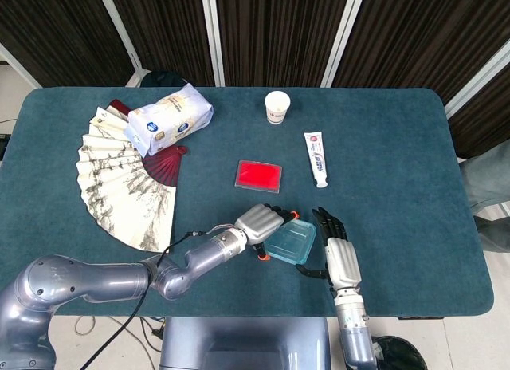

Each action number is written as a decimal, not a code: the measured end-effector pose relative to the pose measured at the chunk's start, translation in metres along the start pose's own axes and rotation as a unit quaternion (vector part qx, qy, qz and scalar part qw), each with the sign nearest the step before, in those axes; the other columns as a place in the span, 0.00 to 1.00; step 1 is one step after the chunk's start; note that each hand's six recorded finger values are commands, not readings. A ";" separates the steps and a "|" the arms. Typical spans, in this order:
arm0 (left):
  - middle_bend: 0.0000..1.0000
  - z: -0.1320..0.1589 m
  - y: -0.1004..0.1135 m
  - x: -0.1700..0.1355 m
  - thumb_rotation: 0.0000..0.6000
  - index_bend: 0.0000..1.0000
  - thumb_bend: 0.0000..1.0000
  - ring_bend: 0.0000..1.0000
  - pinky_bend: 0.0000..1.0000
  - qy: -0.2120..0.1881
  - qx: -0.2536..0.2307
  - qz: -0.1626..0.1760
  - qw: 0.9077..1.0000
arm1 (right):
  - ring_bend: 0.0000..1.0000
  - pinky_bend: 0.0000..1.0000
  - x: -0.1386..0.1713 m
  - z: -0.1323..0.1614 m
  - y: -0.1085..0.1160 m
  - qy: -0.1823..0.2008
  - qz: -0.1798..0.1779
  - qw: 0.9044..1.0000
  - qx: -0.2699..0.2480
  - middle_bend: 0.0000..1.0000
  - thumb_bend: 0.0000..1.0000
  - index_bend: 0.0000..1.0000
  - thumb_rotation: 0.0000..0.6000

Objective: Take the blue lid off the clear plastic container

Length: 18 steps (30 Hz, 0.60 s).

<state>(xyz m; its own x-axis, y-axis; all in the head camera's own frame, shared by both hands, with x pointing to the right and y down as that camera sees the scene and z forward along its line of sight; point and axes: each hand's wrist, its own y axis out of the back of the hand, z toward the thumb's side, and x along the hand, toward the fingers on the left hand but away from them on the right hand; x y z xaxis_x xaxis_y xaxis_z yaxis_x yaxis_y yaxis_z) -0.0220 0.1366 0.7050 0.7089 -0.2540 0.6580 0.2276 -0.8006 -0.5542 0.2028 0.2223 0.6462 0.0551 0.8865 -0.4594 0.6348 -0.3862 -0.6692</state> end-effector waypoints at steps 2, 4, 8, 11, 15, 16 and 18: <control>0.26 0.000 0.000 0.000 1.00 0.18 0.12 0.27 0.42 0.000 0.001 -0.001 1.000 | 0.00 0.00 -0.001 0.000 0.000 -0.002 -0.001 1.000 -0.002 0.00 0.24 0.00 1.00; 0.26 0.000 -0.001 0.000 1.00 0.18 0.12 0.27 0.42 0.001 0.003 -0.004 1.000 | 0.00 0.00 -0.001 0.000 0.000 -0.005 -0.002 1.000 -0.005 0.00 0.24 0.00 1.00; 0.26 0.000 -0.001 0.001 1.00 0.18 0.12 0.27 0.42 0.001 0.004 -0.005 1.000 | 0.00 0.00 -0.002 0.000 0.001 -0.009 -0.004 1.000 -0.007 0.00 0.24 0.00 1.00; 0.26 0.000 -0.002 0.001 1.00 0.18 0.12 0.26 0.42 0.000 0.006 -0.007 1.000 | 0.00 0.00 -0.003 0.000 0.003 -0.011 -0.008 1.000 -0.011 0.00 0.24 0.00 1.00; 0.23 0.002 -0.002 0.000 1.00 0.17 0.12 0.22 0.38 -0.001 0.005 -0.008 1.000 | 0.00 0.00 -0.004 0.000 0.004 -0.013 -0.009 1.000 -0.010 0.00 0.24 0.00 1.00; 0.21 0.002 -0.001 0.000 1.00 0.16 0.12 0.20 0.36 -0.001 0.004 -0.008 1.000 | 0.00 0.00 -0.004 0.000 0.004 -0.013 -0.008 1.000 -0.009 0.00 0.24 0.00 1.00; 0.19 0.003 -0.001 0.000 1.00 0.14 0.12 0.17 0.33 -0.001 0.003 -0.008 1.000 | 0.00 0.00 -0.003 -0.001 0.004 -0.013 -0.008 1.000 -0.008 0.00 0.24 0.00 1.00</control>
<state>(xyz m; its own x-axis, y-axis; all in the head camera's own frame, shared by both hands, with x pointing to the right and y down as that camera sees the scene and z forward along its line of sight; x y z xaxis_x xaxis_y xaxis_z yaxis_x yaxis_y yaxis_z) -0.0204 0.1384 0.7041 0.7065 -0.2400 0.6657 0.2426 -0.8016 -0.5465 0.2060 0.2179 0.6453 0.0246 0.8853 -0.4644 0.6482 -0.3678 -0.6668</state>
